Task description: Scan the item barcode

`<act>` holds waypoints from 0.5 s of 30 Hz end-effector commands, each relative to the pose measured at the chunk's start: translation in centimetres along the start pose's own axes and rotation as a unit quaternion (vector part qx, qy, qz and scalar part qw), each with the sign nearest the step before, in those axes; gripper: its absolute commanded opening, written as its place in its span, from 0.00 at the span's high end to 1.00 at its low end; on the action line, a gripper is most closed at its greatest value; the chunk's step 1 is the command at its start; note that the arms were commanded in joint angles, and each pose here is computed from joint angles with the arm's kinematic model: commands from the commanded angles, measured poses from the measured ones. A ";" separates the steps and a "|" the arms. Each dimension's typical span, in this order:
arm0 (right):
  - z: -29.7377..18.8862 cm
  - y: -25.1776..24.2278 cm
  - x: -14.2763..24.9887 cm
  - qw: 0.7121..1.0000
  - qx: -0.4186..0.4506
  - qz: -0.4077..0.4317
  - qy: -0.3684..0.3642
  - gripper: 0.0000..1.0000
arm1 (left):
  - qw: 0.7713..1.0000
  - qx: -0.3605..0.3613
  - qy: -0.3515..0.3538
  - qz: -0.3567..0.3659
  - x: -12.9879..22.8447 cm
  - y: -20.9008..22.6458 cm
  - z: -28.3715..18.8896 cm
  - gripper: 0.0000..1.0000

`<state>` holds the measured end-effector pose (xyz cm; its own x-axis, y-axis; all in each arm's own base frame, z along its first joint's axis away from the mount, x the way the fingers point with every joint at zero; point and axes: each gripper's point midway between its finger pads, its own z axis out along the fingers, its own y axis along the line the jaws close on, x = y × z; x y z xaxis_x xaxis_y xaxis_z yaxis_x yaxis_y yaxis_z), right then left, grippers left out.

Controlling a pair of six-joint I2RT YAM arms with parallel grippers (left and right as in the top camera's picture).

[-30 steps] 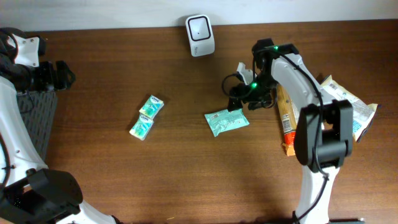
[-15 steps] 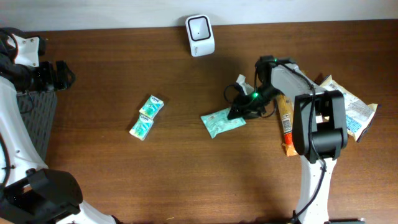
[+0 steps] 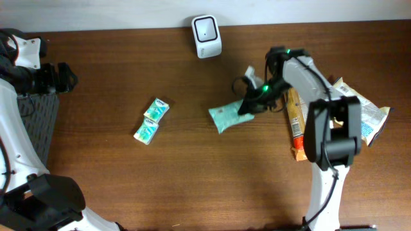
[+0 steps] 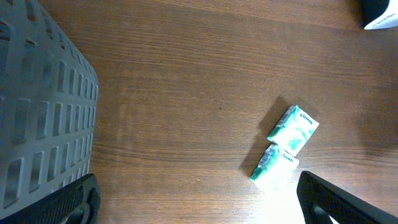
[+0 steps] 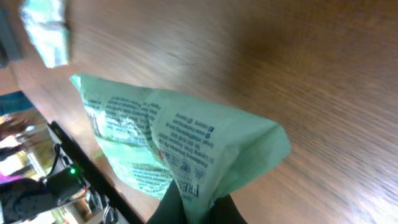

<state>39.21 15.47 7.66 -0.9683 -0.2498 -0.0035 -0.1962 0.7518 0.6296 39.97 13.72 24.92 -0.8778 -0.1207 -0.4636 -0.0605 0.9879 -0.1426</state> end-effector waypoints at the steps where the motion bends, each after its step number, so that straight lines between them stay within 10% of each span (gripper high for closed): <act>1: -9.5 7.1 -1.5 0.989 0.045 -0.066 -0.122 0.96 | 1.000 0.001 0.003 -0.007 0.1 0.2 0.3 0.01; 9: -18.0 14.6 3.6 0.962 0.107 -0.095 -0.234 0.96 | 1.000 0.000 0.003 -0.007 0.1 0.2 0.3 0.01; 15: -17.4 12.8 0.4 0.911 0.294 -0.126 -0.260 0.96 | 1.000 0.001 0.003 -0.007 0.1 0.2 0.3 0.01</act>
<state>37.03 15.49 29.69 -0.8297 -0.2036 -0.5197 -0.3798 0.8883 0.2584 39.98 13.73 24.92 -0.8777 -0.1206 -0.4638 -0.0606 0.9880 -0.1422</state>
